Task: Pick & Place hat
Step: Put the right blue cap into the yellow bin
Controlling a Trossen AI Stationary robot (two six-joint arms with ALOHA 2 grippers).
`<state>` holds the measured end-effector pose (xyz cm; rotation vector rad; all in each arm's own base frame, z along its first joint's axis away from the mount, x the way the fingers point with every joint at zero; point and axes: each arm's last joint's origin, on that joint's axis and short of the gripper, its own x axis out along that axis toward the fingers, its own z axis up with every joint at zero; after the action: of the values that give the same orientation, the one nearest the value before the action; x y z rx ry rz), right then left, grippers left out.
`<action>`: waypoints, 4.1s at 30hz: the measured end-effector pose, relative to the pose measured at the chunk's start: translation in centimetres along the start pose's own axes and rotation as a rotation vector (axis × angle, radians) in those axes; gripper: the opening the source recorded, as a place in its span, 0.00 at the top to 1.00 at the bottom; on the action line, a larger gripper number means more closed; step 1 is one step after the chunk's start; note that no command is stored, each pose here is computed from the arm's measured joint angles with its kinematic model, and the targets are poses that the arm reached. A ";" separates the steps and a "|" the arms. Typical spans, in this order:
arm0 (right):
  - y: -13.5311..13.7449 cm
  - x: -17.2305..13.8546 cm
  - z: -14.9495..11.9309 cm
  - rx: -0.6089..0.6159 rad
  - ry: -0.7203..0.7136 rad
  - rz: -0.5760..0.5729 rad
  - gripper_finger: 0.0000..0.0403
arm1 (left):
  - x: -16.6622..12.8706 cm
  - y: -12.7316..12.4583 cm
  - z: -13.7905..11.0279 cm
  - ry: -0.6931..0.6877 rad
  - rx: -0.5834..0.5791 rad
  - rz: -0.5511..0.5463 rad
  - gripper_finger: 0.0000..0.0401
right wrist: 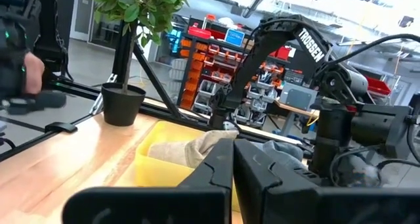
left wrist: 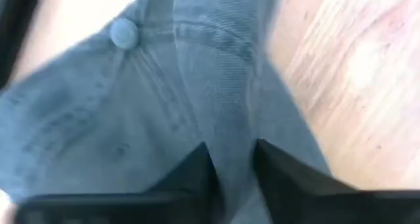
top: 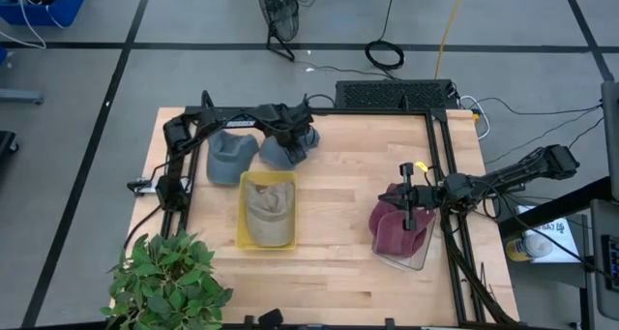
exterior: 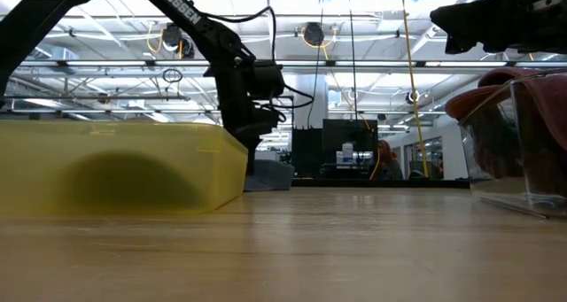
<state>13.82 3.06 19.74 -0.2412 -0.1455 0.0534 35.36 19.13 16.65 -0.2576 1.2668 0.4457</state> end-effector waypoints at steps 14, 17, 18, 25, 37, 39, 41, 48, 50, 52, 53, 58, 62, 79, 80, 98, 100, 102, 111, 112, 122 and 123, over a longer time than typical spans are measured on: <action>0.0 0.0 -0.1 -0.024 0.008 0.002 1.00 | -9.0 -0.2 0.3 -0.255 -0.095 0.103 0.97; 0.0 0.0 -0.1 -0.047 0.009 0.003 1.00 | -12.5 -1.2 -0.5 -0.322 -0.140 0.092 0.96; 0.0 0.0 -0.1 -0.055 0.010 0.003 1.00 | -13.5 -1.7 -0.9 -0.338 -0.145 0.100 0.97; 0.0 0.0 -0.1 -0.058 0.011 0.003 1.00 | -17.7 -6.8 -4.5 -0.308 -0.162 0.141 0.97; 0.0 0.0 -0.1 -0.057 0.011 0.003 1.00 | -19.8 -17.2 -10.3 -0.322 -0.115 0.119 0.98; 0.0 0.0 -0.1 -0.051 0.011 0.004 1.00 | -19.9 -17.9 -11.0 -0.312 -0.137 0.106 0.97; 0.0 0.0 -0.1 -0.034 0.011 0.003 1.00 | -19.7 -18.7 -11.6 -0.290 -0.158 0.111 0.97; 0.1 0.0 -0.2 -0.031 0.016 0.005 1.00 | -16.6 -22.1 -13.0 -0.183 -0.177 0.148 0.97; 0.1 0.0 -0.2 -0.031 0.016 0.005 1.00 | -15.3 -22.9 -13.0 -0.170 -0.186 0.172 0.97; 0.1 0.0 -0.2 -0.030 0.015 0.005 1.00 | -14.3 -23.5 -13.1 -0.161 -0.195 0.200 0.98; 0.1 0.0 -0.2 -0.030 0.015 0.005 1.00 | -13.9 -23.7 -13.3 -0.152 -0.195 0.210 0.98; 0.1 0.0 -0.2 -0.030 0.015 0.005 1.00 | -12.5 -24.6 -13.6 -0.105 -0.212 0.225 0.97; 0.1 0.0 -0.2 -0.030 0.015 0.005 1.00 | -11.8 -25.0 -13.8 -0.097 -0.219 0.239 0.98; 0.0 0.0 -0.1 -0.030 0.013 0.004 1.00 | -12.2 -25.3 -14.2 -0.116 -0.270 0.224 0.98; 0.0 0.0 -0.1 -0.030 0.013 0.004 1.00 | -12.2 -25.4 -14.2 -0.117 -0.273 0.223 0.98; 0.0 0.0 -0.1 -0.006 0.008 0.003 1.00 | -9.4 -24.8 -15.0 -0.095 -0.310 0.203 0.98; 0.0 0.0 -0.1 -0.006 0.008 0.003 1.00 | -8.5 -24.5 -15.3 -0.087 -0.326 0.191 0.98; 0.0 0.0 -0.1 -0.005 0.008 0.003 1.00 | -7.6 -24.3 -15.6 -0.079 -0.339 0.168 0.97; 0.0 0.0 -0.1 -0.007 0.008 0.003 1.00 | -6.6 -24.0 -15.7 -0.057 -0.312 0.141 0.98; 0.0 0.0 -0.1 -0.008 0.008 0.003 1.00 | -6.6 -24.0 -15.7 -0.057 -0.305 0.139 0.98; 0.1 0.0 -0.2 -0.007 0.017 0.005 1.00 | -7.6 -24.3 -15.3 -0.081 -0.253 0.119 0.78; 0.1 0.0 -0.2 -0.007 0.017 0.005 1.00 | -8.0 -24.2 -15.3 -0.085 -0.238 0.110 0.76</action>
<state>13.86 3.07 19.56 -0.2490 -0.1283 0.0559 31.48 -10.33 18.49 -0.3668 1.1480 0.6962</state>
